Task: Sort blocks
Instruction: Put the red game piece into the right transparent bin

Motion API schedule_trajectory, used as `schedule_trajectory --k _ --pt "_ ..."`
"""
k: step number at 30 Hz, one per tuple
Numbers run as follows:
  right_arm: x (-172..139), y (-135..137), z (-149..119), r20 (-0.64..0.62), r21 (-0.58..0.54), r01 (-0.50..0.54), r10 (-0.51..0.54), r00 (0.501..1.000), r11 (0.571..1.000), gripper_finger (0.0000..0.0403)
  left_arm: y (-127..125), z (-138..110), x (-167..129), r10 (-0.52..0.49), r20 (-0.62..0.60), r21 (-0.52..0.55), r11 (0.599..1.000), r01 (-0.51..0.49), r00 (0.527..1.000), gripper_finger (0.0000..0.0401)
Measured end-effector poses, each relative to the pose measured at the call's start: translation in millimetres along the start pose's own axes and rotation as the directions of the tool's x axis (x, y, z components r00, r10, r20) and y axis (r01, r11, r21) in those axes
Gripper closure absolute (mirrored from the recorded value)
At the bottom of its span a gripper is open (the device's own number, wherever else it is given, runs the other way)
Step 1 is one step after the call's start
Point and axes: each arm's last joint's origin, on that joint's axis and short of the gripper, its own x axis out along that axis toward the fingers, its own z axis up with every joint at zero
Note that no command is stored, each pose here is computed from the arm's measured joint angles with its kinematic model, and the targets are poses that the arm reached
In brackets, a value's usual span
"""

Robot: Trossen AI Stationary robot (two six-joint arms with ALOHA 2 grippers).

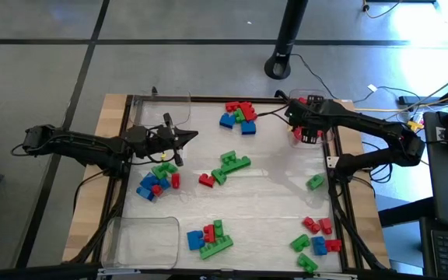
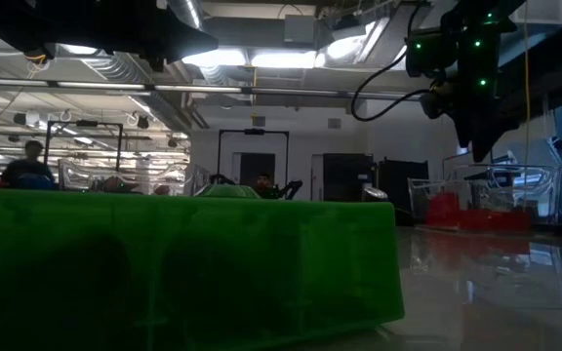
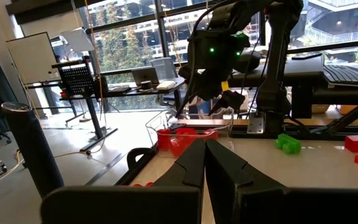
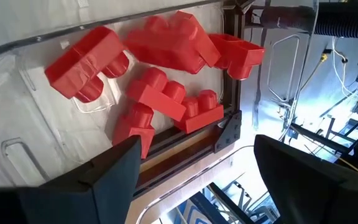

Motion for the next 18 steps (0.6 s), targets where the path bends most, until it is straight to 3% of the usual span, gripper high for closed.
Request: schedule_trajectory --k 6,11,14,18 --pt "-0.1 -1.2 3.1 0.032 0.015 0.004 -0.004 0.999 1.000 0.0091 -0.1 0.2 0.0 0.000 0.000 0.000 1.000 0.000 1.000 0.0397" --pt "-1.4 -3.9 15.8 0.190 0.053 -0.057 0.046 0.981 0.997 0.0091 0.0 0.1 0.0 0.000 0.000 0.000 1.000 0.000 1.000 0.0397" --pt "-4.3 -6.8 26.8 0.337 0.080 -0.119 0.085 0.938 0.990 0.0091 -0.1 0.2 0.0 0.000 0.001 0.000 1.000 0.000 1.000 0.0397" --pt "-9.4 -12.1 42.7 0.528 0.091 -0.189 0.113 0.842 0.978 0.0091 0.0 0.1 0.0 0.000 0.001 0.000 1.000 0.000 1.000 0.0397"
